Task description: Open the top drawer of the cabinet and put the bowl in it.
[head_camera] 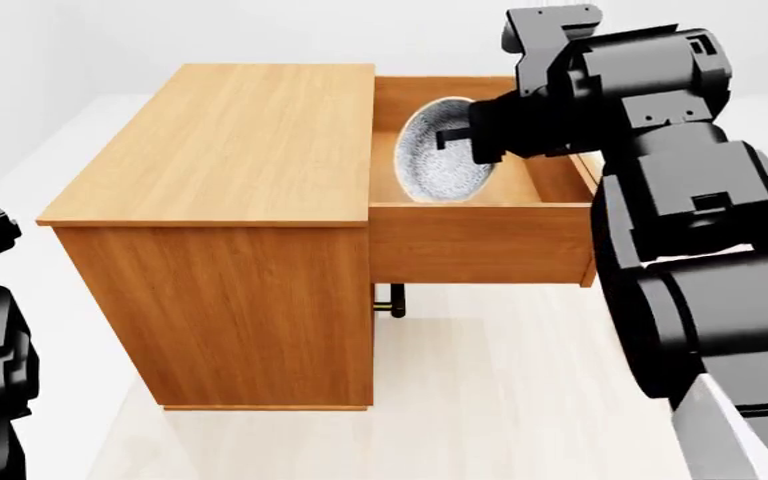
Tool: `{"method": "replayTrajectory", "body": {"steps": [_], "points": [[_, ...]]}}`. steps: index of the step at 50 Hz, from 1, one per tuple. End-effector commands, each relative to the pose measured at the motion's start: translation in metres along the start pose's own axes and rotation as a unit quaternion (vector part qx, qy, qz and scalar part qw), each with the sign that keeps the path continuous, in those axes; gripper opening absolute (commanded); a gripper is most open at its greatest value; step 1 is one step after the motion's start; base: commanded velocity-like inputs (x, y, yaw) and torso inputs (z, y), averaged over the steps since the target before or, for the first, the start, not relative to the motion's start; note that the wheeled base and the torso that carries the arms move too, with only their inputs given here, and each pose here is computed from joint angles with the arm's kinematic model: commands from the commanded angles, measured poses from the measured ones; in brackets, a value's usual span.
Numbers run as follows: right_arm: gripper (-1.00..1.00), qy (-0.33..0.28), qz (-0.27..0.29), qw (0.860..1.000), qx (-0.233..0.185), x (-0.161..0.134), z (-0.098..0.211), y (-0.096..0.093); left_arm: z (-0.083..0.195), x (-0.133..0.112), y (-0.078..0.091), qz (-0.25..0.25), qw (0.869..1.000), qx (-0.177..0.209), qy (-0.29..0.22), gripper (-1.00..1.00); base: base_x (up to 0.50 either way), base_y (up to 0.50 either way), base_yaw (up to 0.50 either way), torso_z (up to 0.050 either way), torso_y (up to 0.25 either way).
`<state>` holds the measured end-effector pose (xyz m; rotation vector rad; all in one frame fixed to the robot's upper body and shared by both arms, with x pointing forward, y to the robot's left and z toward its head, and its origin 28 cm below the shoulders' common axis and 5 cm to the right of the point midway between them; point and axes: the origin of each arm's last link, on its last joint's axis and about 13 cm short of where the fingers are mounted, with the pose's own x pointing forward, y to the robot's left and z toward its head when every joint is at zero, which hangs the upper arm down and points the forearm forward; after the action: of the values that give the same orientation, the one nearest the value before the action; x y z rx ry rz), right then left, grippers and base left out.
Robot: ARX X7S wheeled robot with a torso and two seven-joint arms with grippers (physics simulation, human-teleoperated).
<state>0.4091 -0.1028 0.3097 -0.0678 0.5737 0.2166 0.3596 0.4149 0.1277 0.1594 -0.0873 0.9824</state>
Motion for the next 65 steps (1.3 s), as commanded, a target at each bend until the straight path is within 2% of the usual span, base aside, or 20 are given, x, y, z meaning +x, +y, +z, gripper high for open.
{"method": "replayTrajectory", "body": {"steps": [1,13,39,40,55,65], "points": [[-1.0,0.004,-0.007,1.0,0.019,-0.001,-0.002,-0.002,0.0,0.0,0.0,0.001,1.0,-0.001,-0.002,1.0,0.0,0.0,0.0,0.0,0.0],[-1.0,0.02,-0.001,1.0,0.002,0.005,-0.008,0.001,0.0,-0.001,-0.001,-0.001,1.0,0.0,-0.003,1.0,0.0,0.0,0.0,0.0,0.0],[-1.0,0.021,-0.006,0.999,0.03,0.007,-0.014,-0.003,0.0,0.0,0.0,-0.001,1.0,0.0,-0.004,1.0,0.0,0.0,0.0,0.0,0.0],[1.0,0.021,-0.006,0.999,0.031,0.007,-0.013,-0.003,0.0,0.0,0.0,-0.001,1.0,0.0,-0.004,1.0,0.0,0.0,0.0,0.0,0.0],[1.0,-0.01,-0.021,0.999,0.025,-0.003,0.002,-0.006,-0.001,-0.001,0.0,0.0,1.0,-0.002,-0.004,1.0,0.0,0.0,0.0,0.0,0.0],[1.0,-0.054,-0.06,0.996,-0.031,-0.024,0.03,-0.007,0.0,-0.001,0.0,0.0,1.0,-0.003,-0.004,1.0,0.0,0.0,0.0,0.0,0.0]]}}
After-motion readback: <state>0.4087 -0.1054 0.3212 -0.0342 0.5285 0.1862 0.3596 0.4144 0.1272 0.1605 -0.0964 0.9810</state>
